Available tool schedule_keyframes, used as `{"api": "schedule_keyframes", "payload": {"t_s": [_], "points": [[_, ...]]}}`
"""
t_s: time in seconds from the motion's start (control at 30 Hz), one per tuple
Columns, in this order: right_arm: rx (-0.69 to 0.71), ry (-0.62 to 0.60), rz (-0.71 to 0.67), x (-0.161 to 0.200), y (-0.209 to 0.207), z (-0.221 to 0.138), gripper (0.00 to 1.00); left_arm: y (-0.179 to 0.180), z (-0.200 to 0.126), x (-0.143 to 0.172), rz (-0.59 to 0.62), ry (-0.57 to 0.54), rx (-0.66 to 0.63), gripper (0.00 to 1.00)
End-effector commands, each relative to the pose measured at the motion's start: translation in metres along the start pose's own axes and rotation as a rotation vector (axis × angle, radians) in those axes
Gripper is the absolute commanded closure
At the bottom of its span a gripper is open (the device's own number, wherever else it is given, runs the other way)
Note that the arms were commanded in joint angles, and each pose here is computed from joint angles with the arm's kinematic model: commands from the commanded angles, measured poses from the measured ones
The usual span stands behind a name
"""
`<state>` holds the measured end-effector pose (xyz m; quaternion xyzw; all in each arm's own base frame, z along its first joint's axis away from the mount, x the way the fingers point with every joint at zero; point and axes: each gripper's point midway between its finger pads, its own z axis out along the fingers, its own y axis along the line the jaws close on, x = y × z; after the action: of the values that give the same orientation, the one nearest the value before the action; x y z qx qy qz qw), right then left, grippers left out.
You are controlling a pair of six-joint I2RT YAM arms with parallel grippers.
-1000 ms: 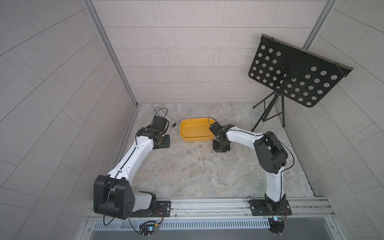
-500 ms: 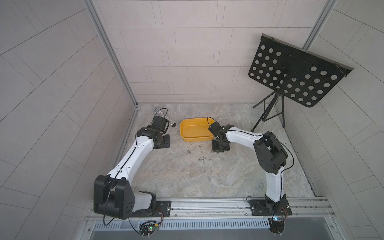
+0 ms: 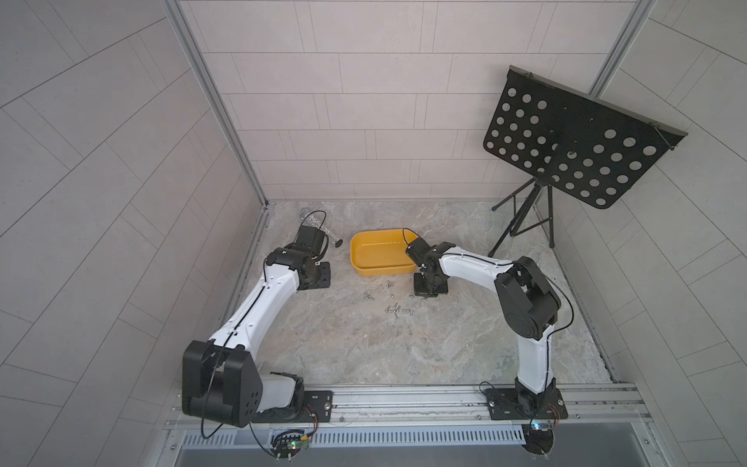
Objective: Put the screws on the desktop into the storage box
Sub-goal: Pick up the screw from the center of the board, then place the screw in the storage box.
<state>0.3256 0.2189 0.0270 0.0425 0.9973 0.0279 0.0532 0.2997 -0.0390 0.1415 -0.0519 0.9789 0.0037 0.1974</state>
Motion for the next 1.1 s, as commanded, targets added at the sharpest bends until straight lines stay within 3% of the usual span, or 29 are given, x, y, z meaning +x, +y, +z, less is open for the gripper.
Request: {"api": "schedule_keyframes", "payload": {"t_s": [0.0, 0.13, 0.4, 0.6, 0.87, 1.07], "points": [[0.008, -0.029, -0.014, -0.002, -0.001, -0.019, 1.00, 0.005, 0.004, 0.007, 0.006, 0.027, -0.016, 0.52], [0.002, -0.044, -0.020, -0.006, 0.000, -0.029, 1.00, 0.005, 0.003, 0.007, 0.006, 0.025, -0.016, 0.52], [-0.045, -0.169, -0.065, -0.041, 0.019, -0.103, 1.00, 0.005, 0.002, 0.007, 0.005, 0.020, -0.015, 0.52], [-0.069, -0.228, -0.106, -0.075, 0.042, -0.136, 1.00, 0.004, 0.001, 0.006, 0.005, 0.016, -0.011, 0.52], [-0.086, -0.250, -0.123, -0.113, 0.066, -0.140, 1.00, 0.004, 0.000, 0.007, 0.002, 0.011, -0.003, 0.52], [-0.089, -0.252, -0.115, -0.132, 0.076, -0.124, 1.00, 0.003, -0.001, 0.007, 0.002, 0.009, 0.005, 0.52]]}}
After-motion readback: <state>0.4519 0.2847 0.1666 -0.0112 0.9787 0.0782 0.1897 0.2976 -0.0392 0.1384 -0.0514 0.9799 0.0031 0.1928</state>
